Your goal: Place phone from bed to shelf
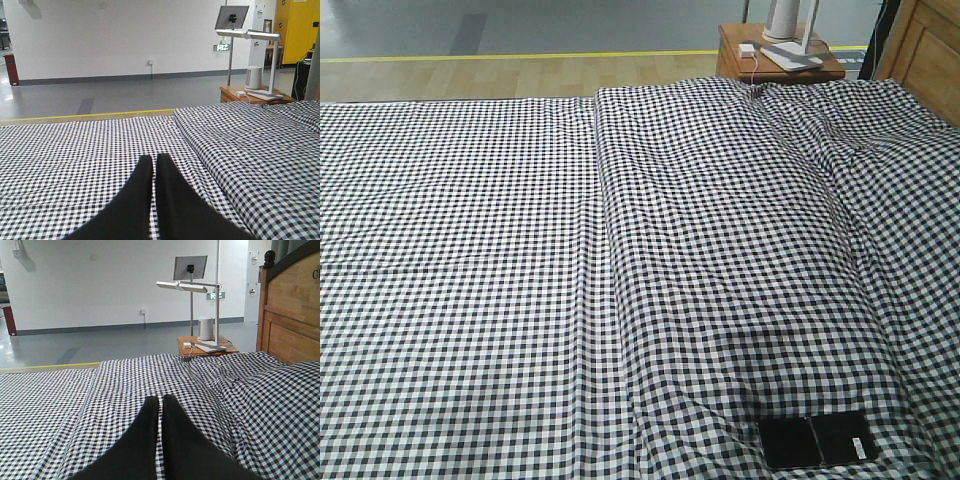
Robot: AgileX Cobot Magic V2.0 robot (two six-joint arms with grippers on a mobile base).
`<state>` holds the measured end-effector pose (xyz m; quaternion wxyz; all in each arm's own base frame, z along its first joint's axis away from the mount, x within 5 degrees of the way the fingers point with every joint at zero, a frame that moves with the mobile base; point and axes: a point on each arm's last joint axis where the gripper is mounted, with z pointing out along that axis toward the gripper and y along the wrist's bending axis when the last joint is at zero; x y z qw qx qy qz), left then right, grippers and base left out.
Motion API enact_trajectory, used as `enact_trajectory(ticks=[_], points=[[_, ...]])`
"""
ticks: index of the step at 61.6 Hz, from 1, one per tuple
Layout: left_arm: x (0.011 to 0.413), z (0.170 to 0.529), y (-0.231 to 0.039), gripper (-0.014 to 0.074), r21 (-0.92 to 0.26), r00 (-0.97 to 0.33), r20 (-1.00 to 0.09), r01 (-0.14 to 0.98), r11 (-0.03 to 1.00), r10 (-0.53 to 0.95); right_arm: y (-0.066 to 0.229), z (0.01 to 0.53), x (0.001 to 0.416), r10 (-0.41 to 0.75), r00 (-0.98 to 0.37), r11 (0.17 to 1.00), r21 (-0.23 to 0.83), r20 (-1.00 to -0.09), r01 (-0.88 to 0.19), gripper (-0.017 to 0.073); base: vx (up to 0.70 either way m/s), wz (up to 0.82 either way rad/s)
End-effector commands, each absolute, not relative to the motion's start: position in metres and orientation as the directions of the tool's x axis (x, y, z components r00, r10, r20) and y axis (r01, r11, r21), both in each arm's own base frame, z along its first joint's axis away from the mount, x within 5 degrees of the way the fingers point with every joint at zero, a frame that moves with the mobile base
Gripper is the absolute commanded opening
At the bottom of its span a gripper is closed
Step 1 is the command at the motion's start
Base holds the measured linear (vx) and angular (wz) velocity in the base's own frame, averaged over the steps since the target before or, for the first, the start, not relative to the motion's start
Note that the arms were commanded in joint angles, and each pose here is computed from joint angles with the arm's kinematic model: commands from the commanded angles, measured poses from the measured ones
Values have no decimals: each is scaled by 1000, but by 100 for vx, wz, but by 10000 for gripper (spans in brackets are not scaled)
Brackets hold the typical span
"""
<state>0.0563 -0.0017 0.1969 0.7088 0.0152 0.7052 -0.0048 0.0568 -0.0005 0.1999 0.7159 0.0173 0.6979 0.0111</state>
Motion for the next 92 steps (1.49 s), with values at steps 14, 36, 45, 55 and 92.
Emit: enact_trajectory(ticks=[14, 36, 45, 55, 92], points=[[54, 212, -1, 1, -5, 112, -994, 25, 1000, -7, -1, 205, 56, 32, 100, 999, 33, -995, 11, -5, 0, 0], [54, 212, -1, 1, -5, 112, -994, 25, 1000, -7, -1, 205, 56, 32, 100, 999, 33, -995, 11, -5, 0, 0], [54, 212, -1, 1, -5, 112, -994, 25, 1000, -7, -1, 205, 56, 32, 100, 999, 33, -995, 11, -5, 0, 0], [54, 212, -1, 1, -5, 112, -994, 25, 1000, -7, -1, 205, 56, 32, 100, 999, 33, -995, 11, -5, 0, 0], [54, 212, -1, 1, -5, 112, -994, 25, 1000, -7, -1, 221, 53, 28, 272, 999, 31, -962, 8, -5, 0, 0]])
